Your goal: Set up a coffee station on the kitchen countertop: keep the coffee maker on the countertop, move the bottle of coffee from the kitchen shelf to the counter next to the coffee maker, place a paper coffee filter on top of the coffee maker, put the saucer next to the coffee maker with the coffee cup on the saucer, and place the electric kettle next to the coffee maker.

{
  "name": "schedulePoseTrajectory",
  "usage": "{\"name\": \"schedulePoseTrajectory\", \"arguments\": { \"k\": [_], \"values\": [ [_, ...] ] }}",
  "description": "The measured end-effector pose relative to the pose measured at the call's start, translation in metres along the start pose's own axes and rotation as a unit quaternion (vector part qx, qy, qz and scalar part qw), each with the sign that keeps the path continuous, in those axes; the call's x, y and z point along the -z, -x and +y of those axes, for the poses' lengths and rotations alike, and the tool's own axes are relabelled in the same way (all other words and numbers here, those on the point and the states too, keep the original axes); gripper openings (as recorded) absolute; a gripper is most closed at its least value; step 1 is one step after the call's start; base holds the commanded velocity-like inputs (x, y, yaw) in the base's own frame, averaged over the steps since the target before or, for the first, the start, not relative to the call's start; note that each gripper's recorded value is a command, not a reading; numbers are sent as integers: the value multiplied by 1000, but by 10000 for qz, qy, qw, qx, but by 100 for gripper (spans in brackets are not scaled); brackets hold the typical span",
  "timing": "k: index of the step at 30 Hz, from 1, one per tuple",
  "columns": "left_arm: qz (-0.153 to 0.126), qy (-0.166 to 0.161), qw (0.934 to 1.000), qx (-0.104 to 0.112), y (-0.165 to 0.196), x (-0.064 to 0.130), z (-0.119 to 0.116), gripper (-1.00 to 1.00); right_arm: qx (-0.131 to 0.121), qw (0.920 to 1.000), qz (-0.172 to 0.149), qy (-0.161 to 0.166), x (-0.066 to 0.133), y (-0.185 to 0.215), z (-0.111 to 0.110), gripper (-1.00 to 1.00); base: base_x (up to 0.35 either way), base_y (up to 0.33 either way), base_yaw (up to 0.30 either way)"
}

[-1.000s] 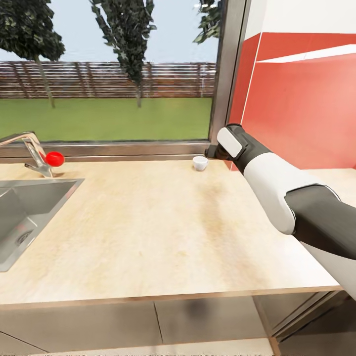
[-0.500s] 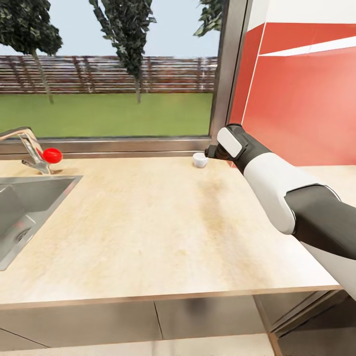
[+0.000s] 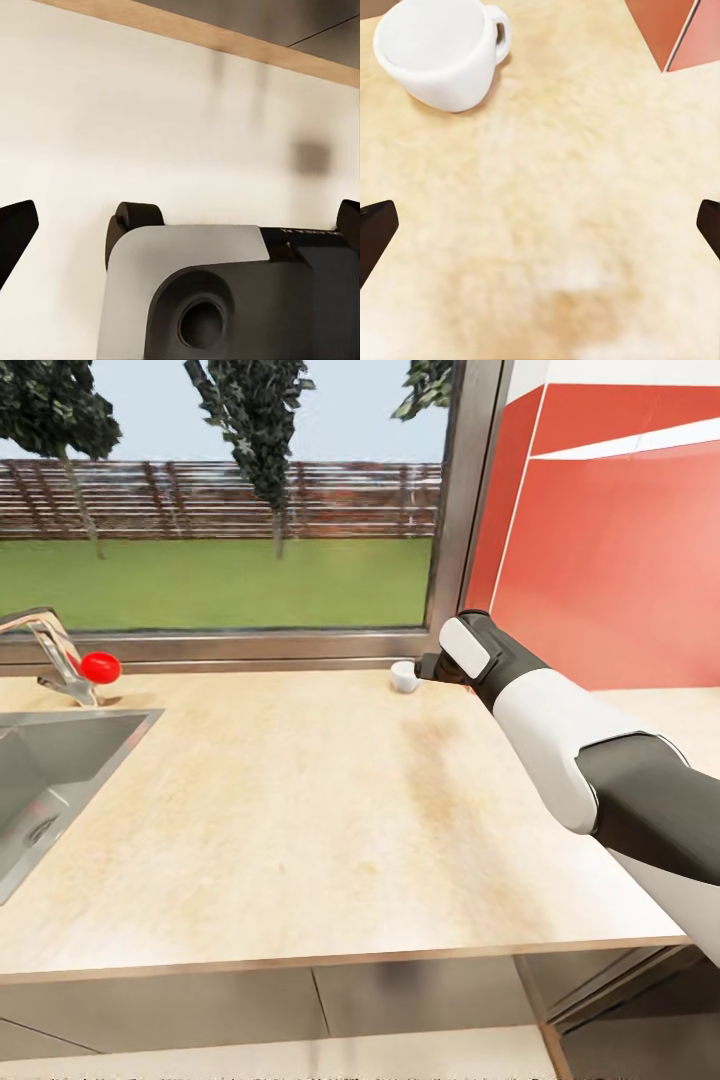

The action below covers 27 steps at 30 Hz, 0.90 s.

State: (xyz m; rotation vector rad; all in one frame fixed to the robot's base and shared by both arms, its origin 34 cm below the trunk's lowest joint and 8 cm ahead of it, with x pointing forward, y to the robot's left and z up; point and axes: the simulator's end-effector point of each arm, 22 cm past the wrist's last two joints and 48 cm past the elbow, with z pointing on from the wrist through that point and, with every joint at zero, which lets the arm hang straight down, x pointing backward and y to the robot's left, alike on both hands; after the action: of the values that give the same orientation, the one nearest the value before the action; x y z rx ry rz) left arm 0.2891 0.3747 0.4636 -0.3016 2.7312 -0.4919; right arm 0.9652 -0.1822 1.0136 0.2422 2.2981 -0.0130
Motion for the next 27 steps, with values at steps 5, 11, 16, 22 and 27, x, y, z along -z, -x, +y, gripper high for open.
{"name": "schedulePoseTrajectory", "arguments": {
  "k": [5,11,16,22,27],
  "values": [
    [36,11,10000,11,-3,0,1,100,1,10000,35,-9,-6,-3,0,100,0,0,0],
    [80,23,10000,26,-6,0,2,100,36,9999,90,-62,-12,-8,-3,100,0,0,0],
    [115,36,9999,37,-9,0,3,100,61,9999,85,-94,-12,-3,-3,100,0,0,0],
    [155,50,9999,49,-12,0,4,100,51,9998,106,-189,-16,-5,-5,100,0,0,0],
    [162,51,9998,52,-13,0,4,100,42,9997,101,-200,-17,-5,-6,100,135,0,0]
  ]
}}
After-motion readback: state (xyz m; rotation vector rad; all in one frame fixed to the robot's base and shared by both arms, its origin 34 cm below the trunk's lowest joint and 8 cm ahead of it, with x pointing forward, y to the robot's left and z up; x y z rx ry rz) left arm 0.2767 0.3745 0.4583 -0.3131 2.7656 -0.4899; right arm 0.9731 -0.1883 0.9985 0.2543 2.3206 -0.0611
